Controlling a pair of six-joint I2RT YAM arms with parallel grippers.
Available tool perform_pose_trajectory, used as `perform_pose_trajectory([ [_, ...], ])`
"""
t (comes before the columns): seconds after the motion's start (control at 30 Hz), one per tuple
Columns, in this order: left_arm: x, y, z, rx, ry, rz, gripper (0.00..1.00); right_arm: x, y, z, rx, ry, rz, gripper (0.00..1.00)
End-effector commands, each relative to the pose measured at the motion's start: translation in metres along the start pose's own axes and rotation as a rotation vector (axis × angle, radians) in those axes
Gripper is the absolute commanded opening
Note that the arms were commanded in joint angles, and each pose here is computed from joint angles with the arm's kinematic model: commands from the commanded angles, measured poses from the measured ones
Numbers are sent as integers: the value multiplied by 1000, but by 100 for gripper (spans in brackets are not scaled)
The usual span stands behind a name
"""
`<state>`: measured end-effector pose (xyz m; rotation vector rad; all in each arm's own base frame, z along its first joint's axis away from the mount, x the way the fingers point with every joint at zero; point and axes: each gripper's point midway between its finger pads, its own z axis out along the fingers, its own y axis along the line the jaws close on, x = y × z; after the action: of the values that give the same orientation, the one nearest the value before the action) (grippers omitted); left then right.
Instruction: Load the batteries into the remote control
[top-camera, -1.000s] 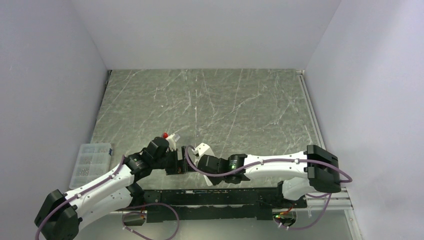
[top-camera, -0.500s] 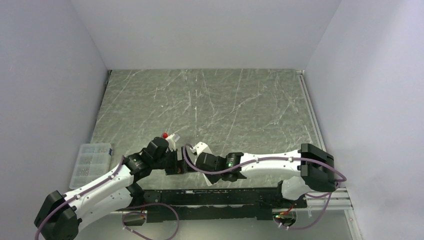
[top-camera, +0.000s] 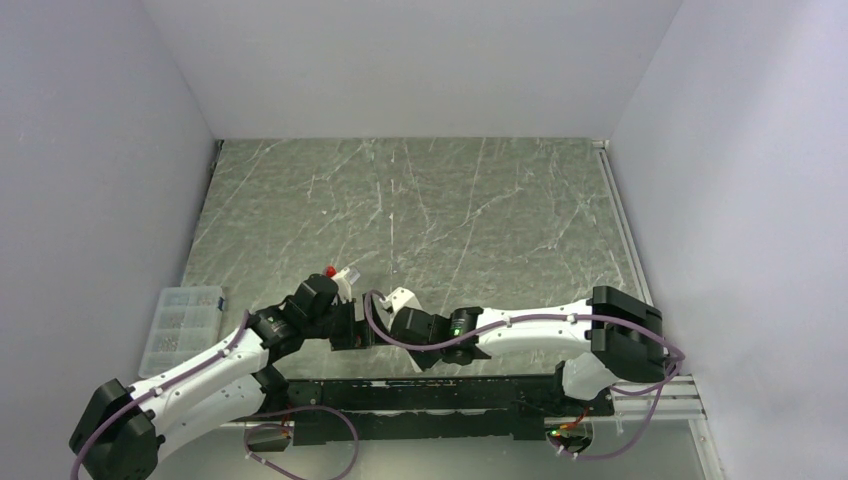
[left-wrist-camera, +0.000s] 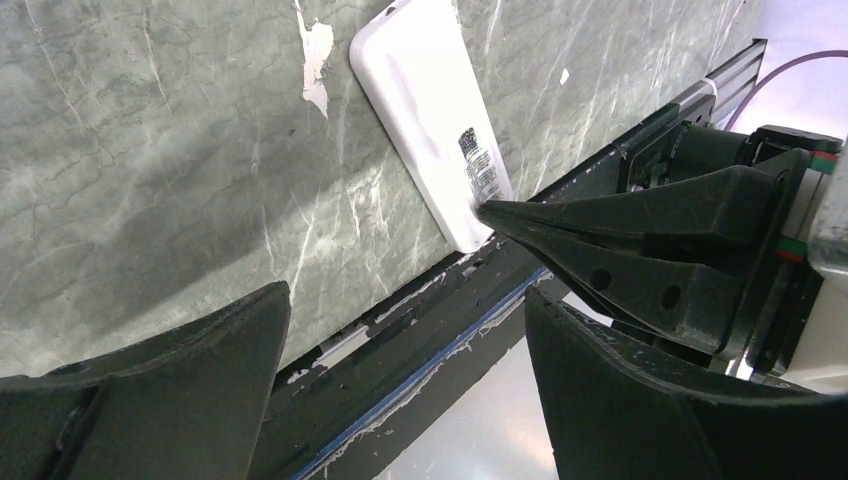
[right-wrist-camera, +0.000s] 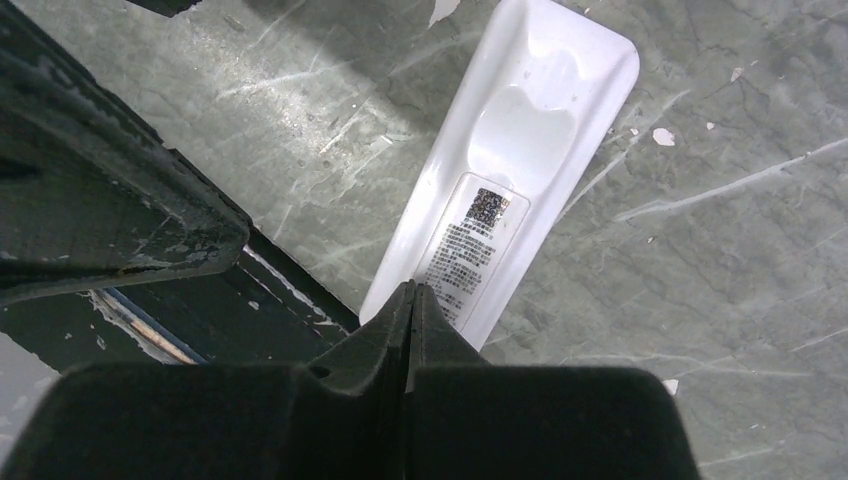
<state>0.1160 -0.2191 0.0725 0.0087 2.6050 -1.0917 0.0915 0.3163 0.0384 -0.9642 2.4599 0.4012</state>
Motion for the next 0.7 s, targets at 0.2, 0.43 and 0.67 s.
perform_pose_trajectory([
  [0.2, -13, -14, -9, 19, -34, 42, 92, -31, -14, -31, 58, -133, 16, 13],
  [0.43, -28, -23, -24, -19, -82, 76, 93, -66, -23, -62, 41, -301, 14, 50],
  [0.67, -53, -35, -46, -93, -143, 139, 96, -99, -39, -99, 68, -482, -12, 99],
])
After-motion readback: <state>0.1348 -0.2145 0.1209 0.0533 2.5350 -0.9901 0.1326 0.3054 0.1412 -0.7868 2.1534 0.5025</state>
